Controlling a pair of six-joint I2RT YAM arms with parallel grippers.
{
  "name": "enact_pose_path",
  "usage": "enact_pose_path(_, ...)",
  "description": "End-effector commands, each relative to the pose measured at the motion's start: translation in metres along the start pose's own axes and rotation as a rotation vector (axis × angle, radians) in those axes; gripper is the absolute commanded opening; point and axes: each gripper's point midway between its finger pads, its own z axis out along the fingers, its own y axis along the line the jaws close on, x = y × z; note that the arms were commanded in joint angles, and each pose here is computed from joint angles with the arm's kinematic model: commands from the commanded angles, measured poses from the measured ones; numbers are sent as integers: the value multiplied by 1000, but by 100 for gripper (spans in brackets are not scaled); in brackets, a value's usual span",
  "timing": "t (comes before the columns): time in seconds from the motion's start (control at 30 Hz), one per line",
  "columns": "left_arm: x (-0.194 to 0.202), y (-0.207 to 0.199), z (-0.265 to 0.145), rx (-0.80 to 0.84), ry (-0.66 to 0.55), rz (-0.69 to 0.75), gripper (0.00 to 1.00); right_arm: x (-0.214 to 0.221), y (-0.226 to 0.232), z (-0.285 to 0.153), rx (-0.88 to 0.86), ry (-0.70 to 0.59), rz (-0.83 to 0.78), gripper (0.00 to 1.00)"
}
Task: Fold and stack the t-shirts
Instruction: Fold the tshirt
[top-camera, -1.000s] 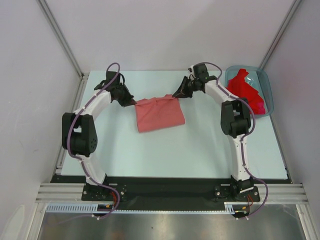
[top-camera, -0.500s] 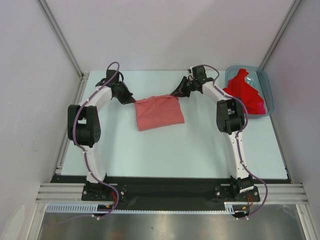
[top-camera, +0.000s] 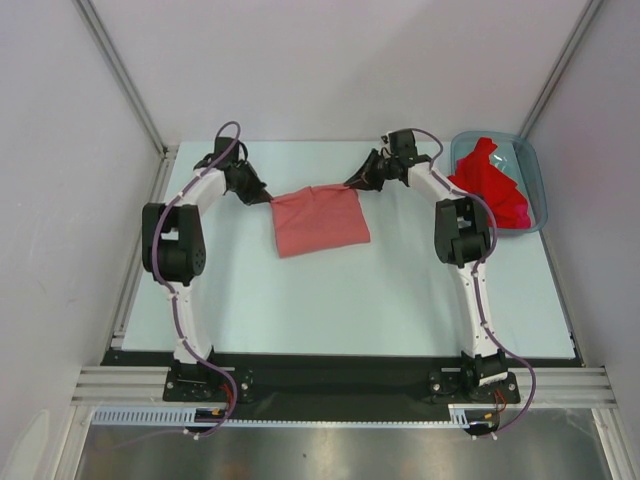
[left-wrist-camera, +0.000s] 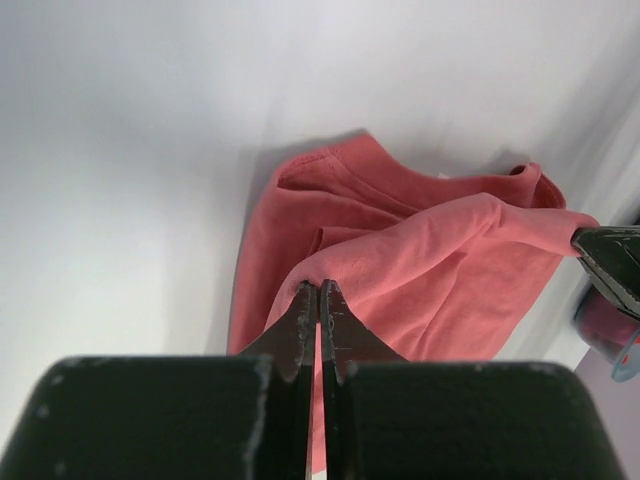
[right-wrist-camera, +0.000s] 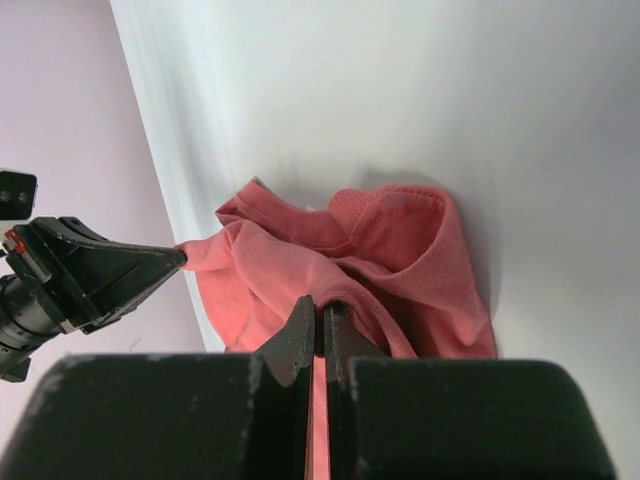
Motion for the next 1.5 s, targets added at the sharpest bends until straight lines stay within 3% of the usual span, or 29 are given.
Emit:
enact_pose_path(0.0, -27, -4, -4, 23, -61, 14, 0, -24, 15, -1, -59, -58, -24, 0)
enact_pose_path(0.43, -44, 9, 15, -5, -51, 31, 1, -38, -7, 6, -55, -81, 26, 0)
enact_pose_path(0.6, -60, 5, 5, -26, -107, 95, 20, -55, -8, -6, -63, -118, 24, 8)
enact_pose_path(0.67, -74, -2, -5, -36, -150, 118, 42, -64, 2, -15, -78, -134, -4, 14)
enact_pose_path(0.73, -79, -9, -18, -31, -166, 153, 49, -69, 4, -26, -55, -145, -23, 23)
enact_pose_path(0.77, -81, -12, -26, -31, -176, 172, 51, -73, 9, -33, -51, -152, -40, 34)
enact_pose_path(0.8, -82, -15, -33, -26, -184, 183, 53, -74, 13, -40, -43, -152, -67, 39)
enact_pose_path(0.87, -70, -28, -52, 33, -169, 201, 52, -74, 22, -50, -40, -160, -90, 50)
enact_pose_path(1.0, -33, -69, -66, 271, -126, 210, 37, -59, 52, -66, -61, -166, -160, 52)
enact_pose_path(1.03, -18, -78, -64, 314, -101, 213, 34, -43, 42, -56, -56, -131, -121, 52)
enact_pose_path(1.07, 5, -71, -54, 329, -39, 188, 31, -31, 49, -48, -71, -118, -129, 49)
enact_pose_path(1.1, 8, -88, -59, 408, -55, 176, 29, -29, 61, -43, -107, -138, -162, 47)
enact_pose_path(1.3, 58, -91, -22, 527, 6, 82, 21, 8, 79, 7, -197, -141, -136, 25)
enact_pose_path(1.47, 65, -68, 18, 465, 30, 36, 15, 13, 40, 52, -202, -172, -70, 12)
